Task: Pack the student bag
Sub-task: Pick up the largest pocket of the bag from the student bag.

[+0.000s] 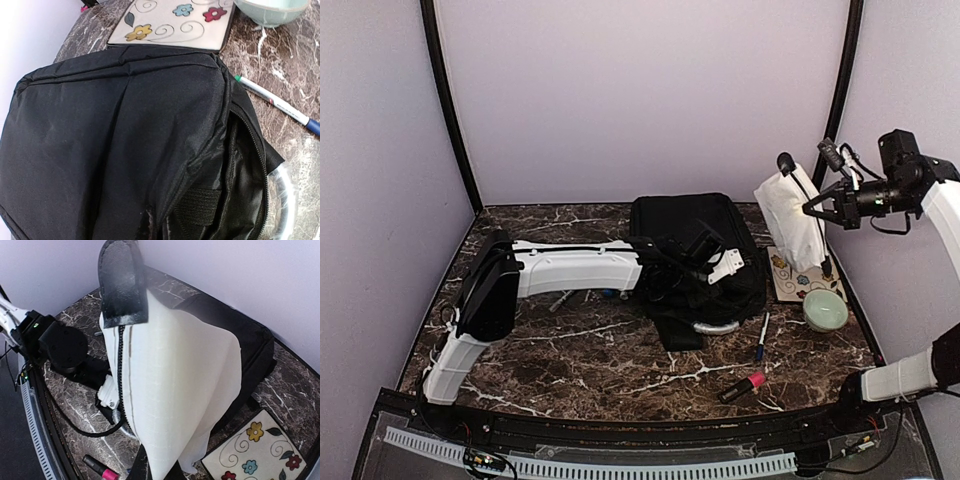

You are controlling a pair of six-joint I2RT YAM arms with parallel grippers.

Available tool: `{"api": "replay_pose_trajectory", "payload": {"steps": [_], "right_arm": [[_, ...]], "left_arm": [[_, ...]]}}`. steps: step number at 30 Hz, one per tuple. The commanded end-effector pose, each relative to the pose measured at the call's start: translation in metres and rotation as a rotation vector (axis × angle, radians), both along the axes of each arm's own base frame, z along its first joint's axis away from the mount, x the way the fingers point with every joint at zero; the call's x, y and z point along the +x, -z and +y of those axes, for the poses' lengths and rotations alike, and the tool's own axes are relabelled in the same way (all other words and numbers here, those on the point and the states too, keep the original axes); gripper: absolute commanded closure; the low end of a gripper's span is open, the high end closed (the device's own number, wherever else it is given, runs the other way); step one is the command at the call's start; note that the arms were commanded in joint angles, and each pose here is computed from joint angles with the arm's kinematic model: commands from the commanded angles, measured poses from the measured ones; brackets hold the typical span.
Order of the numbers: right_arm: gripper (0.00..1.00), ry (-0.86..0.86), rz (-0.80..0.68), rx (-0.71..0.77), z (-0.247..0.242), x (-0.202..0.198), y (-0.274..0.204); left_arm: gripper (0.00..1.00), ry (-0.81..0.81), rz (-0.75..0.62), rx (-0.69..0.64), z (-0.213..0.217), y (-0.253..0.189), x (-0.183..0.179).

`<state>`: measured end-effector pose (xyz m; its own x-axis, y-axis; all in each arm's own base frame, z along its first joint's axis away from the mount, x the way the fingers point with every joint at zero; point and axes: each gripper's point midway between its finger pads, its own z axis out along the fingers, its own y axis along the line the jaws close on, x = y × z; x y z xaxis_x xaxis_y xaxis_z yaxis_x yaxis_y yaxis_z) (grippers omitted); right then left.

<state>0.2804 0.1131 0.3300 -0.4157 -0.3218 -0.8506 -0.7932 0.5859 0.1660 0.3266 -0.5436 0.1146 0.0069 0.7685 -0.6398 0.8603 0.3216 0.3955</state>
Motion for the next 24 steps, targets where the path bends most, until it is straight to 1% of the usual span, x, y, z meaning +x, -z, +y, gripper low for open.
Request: {"api": "replay_pose_trajectory", "payload": {"steps": [1, 6, 9, 14, 19, 24], "right_arm": [[1.00, -0.164, -0.031, 0.072, 0.021, -0.033, -0.016], [1.00, -0.301, -0.005, 0.053, 0.051, -0.054, -0.005], [1.00, -0.366, 0.007, 0.019, 0.067, -0.062, 0.003], [1.00, -0.422, 0.008, -0.047, 0.083, -0.066, 0.018], [1.00, -0.470, 0.010, -0.123, 0.095, -0.069, 0.031], [1.00, -0.481, -0.022, -0.246, 0.112, -0.066, 0.049]], "left_arm": [[1.00, -0.079, -0.083, -0.249, 0.010, -0.113, 0.032], [1.00, -0.095, 0.000, -0.405, 0.018, -0.145, 0.050], [1.00, -0.088, 0.012, -0.472, 0.021, -0.166, 0.054], [1.00, -0.079, 0.000, -0.527, 0.025, -0.191, 0.057], [1.00, -0.066, 0.031, -0.588, 0.031, -0.209, 0.061], [1.00, -0.058, 0.043, -0.638, 0.034, -0.225, 0.060]]}}
